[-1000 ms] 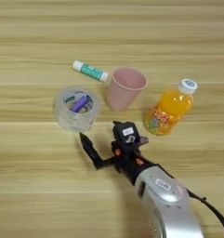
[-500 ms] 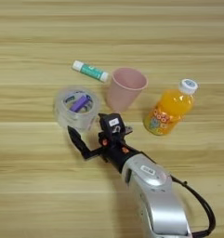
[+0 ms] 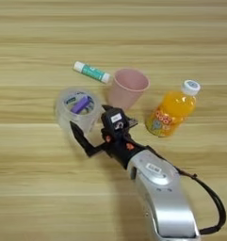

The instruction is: Move the objects on the table

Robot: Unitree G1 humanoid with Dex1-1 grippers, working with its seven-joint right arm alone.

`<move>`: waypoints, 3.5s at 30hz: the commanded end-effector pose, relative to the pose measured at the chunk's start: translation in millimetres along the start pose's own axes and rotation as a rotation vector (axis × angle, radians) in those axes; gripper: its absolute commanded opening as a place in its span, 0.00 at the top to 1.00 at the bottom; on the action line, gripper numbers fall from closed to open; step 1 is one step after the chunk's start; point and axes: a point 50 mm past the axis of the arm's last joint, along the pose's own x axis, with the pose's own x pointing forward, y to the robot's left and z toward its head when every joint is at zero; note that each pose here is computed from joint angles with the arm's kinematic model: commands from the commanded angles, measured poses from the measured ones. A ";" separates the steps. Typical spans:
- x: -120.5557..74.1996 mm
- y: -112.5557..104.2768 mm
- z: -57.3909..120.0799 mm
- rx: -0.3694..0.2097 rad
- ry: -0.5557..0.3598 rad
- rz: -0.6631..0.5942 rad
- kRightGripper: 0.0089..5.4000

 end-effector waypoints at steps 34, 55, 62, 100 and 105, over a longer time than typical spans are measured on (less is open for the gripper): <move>53.2 -0.9 13.9 -0.242 0.048 0.189 0.00; 62.8 16.4 22.0 -0.079 0.121 0.413 0.30; 64.1 24.0 26.5 -0.065 0.112 0.448 0.45; 83.6 53.8 51.8 -0.055 -0.025 0.491 0.44; 78.0 49.7 55.1 -0.063 -0.044 0.469 0.35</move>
